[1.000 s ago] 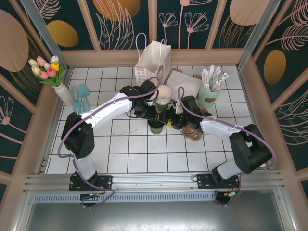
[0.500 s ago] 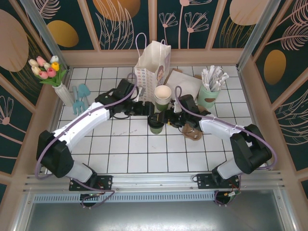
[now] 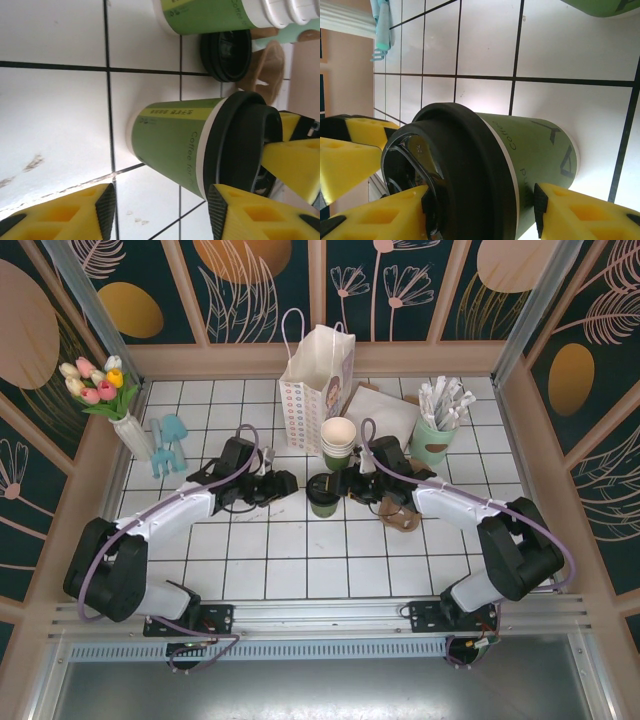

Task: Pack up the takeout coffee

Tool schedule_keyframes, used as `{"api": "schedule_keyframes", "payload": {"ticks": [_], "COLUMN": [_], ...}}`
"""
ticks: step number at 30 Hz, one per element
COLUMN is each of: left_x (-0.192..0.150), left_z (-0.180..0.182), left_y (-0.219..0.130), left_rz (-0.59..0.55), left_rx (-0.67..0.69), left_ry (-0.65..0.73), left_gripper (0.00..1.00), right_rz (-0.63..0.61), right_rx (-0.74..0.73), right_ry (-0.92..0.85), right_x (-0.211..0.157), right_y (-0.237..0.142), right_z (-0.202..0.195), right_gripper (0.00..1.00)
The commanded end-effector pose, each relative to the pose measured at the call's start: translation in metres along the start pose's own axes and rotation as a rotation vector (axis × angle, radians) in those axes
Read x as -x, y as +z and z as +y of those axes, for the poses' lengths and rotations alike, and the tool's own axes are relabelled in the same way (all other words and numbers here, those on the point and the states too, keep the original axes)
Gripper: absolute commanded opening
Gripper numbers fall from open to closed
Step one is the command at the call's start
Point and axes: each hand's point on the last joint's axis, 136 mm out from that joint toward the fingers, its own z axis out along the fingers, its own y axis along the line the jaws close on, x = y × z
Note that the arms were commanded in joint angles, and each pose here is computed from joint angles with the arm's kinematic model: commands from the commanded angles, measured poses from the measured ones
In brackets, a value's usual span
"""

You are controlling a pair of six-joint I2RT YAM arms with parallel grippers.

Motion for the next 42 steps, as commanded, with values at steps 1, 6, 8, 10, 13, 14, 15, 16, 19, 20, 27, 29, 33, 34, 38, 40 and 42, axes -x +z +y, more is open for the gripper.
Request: {"api": "schedule_keyframes", "payload": {"ticks": [1, 6, 8, 10, 13, 14, 15, 16, 19, 20, 27, 29, 33, 34, 38, 40, 42], "left_x": [0.004, -0.002, -0.002, -0.004, -0.004, -0.004, -0.004, -0.004, -0.007, -0.009, -0.053, -0.069, -0.067, -0.061, -0.027, -0.014, -0.004], "left_z": [-0.03, -0.035, -0.032, -0.028, -0.024, -0.024, -0.023, -0.021, -0.012, -0.006, 0.069, 0.09, 0.091, 0.084, 0.042, 0.025, 0.009], "left_y": [-0.001, 0.004, 0.007, 0.012, 0.018, 0.02, 0.022, 0.023, 0.028, 0.03, 0.051, 0.056, 0.055, 0.053, 0.039, 0.031, 0.023], "left_rz": [-0.006, 0.023, 0.034, 0.049, 0.064, 0.068, 0.073, 0.076, 0.086, 0.089, 0.183, 0.221, 0.219, 0.206, 0.132, 0.103, 0.08], "left_rx": [-0.178, -0.247, -0.241, -0.233, -0.226, -0.228, -0.228, -0.225, -0.198, -0.182, 0.017, 0.068, 0.081, 0.072, 0.023, 0.003, -0.016], "left_ry": [0.006, -0.001, -0.003, -0.009, -0.019, -0.021, -0.025, -0.03, -0.044, -0.052, -0.165, -0.196, -0.192, -0.178, -0.094, -0.063, -0.04], "left_gripper": [0.52, 0.5, 0.48, 0.45, 0.42, 0.41, 0.39, 0.37, 0.27, 0.23, 0.0, 0.0, 0.0, 0.0, 0.09, 0.15, 0.19], "right_rz": [0.06, 0.057, 0.055, 0.054, 0.054, 0.054, 0.052, 0.053, 0.058, 0.061, 0.1, 0.111, 0.099, 0.092, 0.053, 0.02, -0.014], "right_rx": [-0.178, -0.178, -0.18, -0.181, -0.179, -0.179, -0.178, -0.177, -0.18, -0.184, -0.25, -0.266, -0.263, -0.252, -0.166, -0.125, -0.106], "right_ry": [0.05, 0.047, 0.046, 0.049, 0.048, 0.048, 0.05, 0.051, 0.057, 0.06, 0.097, 0.104, 0.094, 0.09, 0.054, 0.026, -0.006], "right_x": [-0.022, -0.021, -0.021, -0.021, -0.022, -0.023, -0.023, -0.024, -0.027, -0.028, -0.048, -0.053, -0.049, -0.045, -0.025, -0.013, -0.002], "right_y": [0.009, 0.01, 0.01, 0.01, 0.01, 0.01, 0.01, 0.01, 0.012, 0.012, 0.015, 0.016, 0.014, 0.014, 0.009, 0.005, -0.001], "right_z": [-0.047, -0.044, -0.044, -0.045, -0.044, -0.045, -0.045, -0.045, -0.048, -0.05, -0.077, -0.083, -0.079, -0.074, -0.043, -0.026, -0.014], "right_gripper": [0.54, 0.54, 0.54, 0.54, 0.54, 0.54, 0.54, 0.53, 0.53, 0.53, 0.5, 0.5, 0.5, 0.5, 0.54, 0.59, 0.64]}}
